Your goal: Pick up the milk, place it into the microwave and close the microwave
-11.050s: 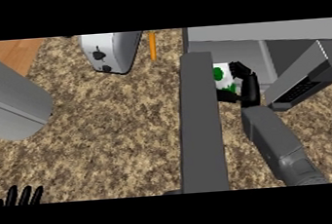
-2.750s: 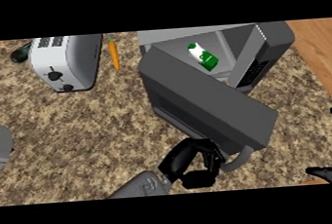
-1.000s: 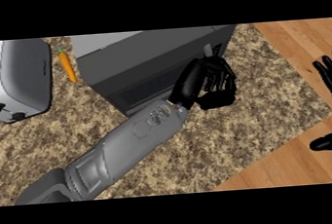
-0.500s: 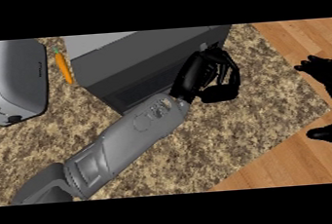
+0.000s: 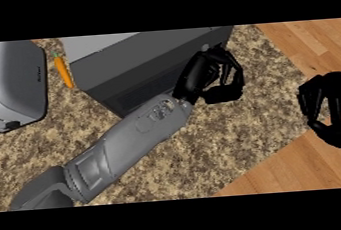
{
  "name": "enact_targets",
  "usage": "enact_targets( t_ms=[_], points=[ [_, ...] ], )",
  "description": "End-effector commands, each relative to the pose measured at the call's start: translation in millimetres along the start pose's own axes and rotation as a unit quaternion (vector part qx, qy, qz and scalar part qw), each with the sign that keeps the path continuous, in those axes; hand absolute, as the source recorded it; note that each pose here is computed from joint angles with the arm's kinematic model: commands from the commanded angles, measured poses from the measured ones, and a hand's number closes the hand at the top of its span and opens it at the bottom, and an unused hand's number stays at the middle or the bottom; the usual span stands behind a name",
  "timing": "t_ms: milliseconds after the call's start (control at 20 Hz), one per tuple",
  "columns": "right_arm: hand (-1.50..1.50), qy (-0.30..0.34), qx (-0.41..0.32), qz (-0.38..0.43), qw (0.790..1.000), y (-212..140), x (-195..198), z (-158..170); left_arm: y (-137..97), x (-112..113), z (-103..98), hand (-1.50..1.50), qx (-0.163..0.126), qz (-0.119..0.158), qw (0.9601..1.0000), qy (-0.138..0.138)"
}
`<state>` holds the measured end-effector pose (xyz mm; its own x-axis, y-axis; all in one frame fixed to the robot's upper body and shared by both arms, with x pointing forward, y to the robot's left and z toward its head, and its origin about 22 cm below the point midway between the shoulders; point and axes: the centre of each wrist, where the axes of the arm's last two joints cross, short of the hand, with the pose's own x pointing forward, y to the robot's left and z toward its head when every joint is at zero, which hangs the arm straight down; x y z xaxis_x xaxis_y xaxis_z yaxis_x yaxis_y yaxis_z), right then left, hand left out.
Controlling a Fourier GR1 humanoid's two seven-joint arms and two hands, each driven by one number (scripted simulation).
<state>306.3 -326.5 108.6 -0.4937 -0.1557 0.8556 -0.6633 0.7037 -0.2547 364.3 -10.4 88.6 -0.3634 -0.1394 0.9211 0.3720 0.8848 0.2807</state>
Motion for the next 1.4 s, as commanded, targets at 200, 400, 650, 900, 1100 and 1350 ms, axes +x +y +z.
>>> enact_targets(
  t_ms=[200, 400, 650, 900, 1100, 1350],
  points=[
    [1.50, -0.036, 0.088, -0.036, 0.995, 21, 7, -18, -11, 11, -10, 1.50, 0.005, 0.003, 1.0000, -0.005],
    [1.50, -0.039, 0.094, -0.034, 0.994, 25, 13, -21, -12, 11, -9, 1.50, 0.016, 0.008, 0.9998, -0.009],
    [1.50, -0.042, 0.113, -0.039, 0.992, 35, 18, -26, -13, 11, -7, 1.50, 0.024, 0.012, 0.9996, -0.010],
    [1.50, -0.043, 0.127, -0.046, 0.990, 43, 21, -28, -11, 14, -12, 1.50, 0.027, 0.009, 0.9995, -0.012],
    [1.50, 0.019, 0.167, -0.062, 0.984, 55, 15, -20, 1, -2, -11, 1.50, 0.103, 0.023, 0.9924, 0.063],
    [1.50, 0.013, 0.167, -0.100, 0.981, 74, 10, -16, 18, 7, -12, 1.50, 0.162, 0.223, 0.9542, 0.117]
  ],
)
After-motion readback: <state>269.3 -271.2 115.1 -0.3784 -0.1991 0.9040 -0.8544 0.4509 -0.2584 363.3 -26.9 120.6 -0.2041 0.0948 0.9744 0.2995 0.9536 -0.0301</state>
